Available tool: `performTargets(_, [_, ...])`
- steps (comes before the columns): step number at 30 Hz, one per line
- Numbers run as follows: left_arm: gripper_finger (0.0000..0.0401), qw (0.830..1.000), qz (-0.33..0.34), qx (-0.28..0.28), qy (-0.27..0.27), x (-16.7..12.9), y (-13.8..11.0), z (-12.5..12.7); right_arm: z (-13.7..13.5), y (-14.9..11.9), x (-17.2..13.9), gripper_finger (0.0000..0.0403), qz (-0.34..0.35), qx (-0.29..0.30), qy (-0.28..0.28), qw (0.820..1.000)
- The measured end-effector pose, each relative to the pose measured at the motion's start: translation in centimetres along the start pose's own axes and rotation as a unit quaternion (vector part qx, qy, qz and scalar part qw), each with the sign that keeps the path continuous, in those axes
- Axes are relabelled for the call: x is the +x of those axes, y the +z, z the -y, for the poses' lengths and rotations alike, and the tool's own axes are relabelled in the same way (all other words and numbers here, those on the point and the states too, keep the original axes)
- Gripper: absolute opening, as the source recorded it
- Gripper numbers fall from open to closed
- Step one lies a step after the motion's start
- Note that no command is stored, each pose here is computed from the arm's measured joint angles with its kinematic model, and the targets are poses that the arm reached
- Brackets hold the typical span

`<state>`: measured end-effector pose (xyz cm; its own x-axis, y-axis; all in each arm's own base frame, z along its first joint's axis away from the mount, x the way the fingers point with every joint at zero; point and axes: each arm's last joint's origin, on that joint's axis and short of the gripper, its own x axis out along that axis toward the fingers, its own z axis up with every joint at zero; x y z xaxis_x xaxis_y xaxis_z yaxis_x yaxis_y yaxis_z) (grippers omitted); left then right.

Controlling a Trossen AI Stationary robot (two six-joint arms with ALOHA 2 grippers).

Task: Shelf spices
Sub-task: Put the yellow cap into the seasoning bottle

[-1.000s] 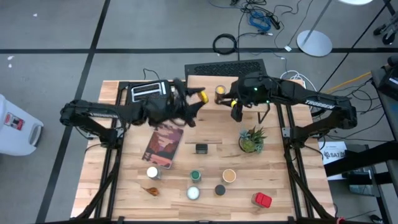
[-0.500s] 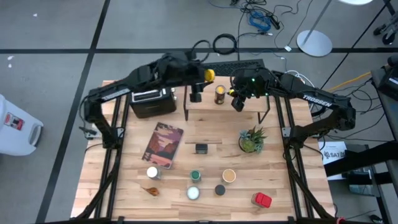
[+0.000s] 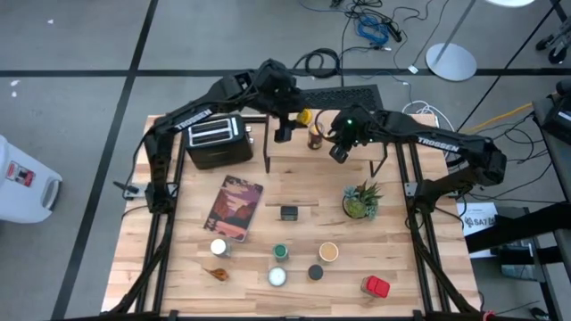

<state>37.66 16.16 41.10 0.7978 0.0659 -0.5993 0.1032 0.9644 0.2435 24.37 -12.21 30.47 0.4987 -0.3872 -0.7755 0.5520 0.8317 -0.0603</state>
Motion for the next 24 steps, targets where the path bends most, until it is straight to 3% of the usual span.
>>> performTargets(4, [0.0222,0.999,-0.001,-0.023,-0.036,-0.5,-0.7,-0.4,0.8,-1.0,2.0,0.0109,0.021,0.022,-0.009,0.999])
performTargets(10, [0.0225,0.997,-0.034,-0.042,-0.046,-1.2,-1.5,-0.8,1.4,-0.5,2.8,0.0109,0.082,0.059,-0.011,0.995])
performTargets(24, [0.0227,0.994,-0.084,-0.045,-0.055,-1.4,-2.5,-0.5,-0.4,0.7,5.8,0.0109,0.116,0.066,0.048,0.99])
